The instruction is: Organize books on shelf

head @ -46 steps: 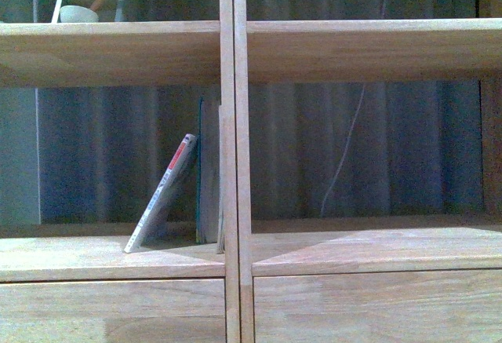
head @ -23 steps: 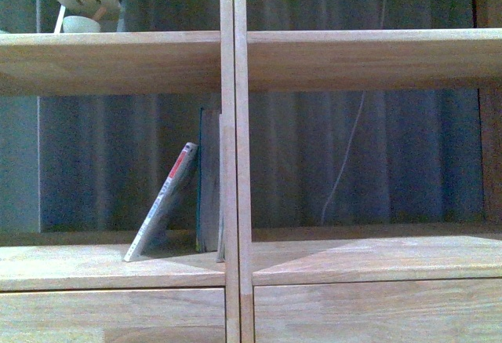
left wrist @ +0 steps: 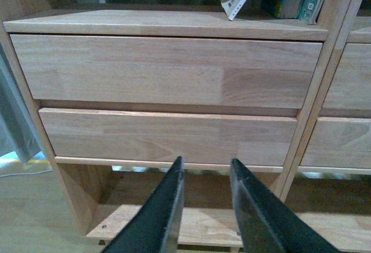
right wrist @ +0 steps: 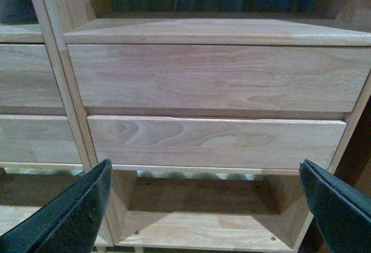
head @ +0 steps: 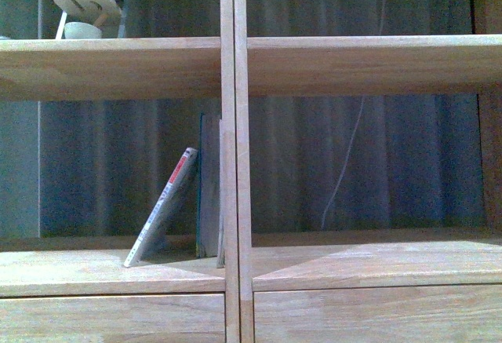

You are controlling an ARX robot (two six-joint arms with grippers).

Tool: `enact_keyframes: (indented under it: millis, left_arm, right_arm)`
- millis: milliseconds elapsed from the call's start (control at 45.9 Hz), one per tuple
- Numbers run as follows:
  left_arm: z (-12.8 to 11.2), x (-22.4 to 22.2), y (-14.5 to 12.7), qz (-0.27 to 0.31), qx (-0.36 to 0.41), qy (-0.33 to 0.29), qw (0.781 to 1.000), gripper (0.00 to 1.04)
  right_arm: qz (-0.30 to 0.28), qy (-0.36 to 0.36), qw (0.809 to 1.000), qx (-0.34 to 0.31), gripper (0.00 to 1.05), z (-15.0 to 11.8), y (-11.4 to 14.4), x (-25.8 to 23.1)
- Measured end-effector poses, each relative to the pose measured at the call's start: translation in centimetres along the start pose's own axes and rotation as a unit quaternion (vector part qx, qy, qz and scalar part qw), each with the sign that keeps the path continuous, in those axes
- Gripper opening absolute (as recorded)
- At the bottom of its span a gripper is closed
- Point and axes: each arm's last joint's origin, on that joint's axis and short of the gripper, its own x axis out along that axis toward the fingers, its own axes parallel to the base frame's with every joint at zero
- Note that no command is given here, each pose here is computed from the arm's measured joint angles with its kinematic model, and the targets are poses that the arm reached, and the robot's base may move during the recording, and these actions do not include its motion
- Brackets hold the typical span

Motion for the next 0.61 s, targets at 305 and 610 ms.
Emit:
enact_keyframes:
  millis: [305, 610]
  left_arm:
    - [0.00, 0.00, 0.00, 0.000, 0.000, 0.000, 1.000, 0.83]
    - [0.00, 0.00, 0.00, 0.000, 0.000, 0.000, 1.000, 0.97]
  right_arm:
    - [0.000, 0.000, 1.000, 0.000, 0.98, 0.00, 0.00, 0.00]
    - [0.000, 0.000, 1.000, 0.000, 0.98, 0.01, 0.00, 0.00]
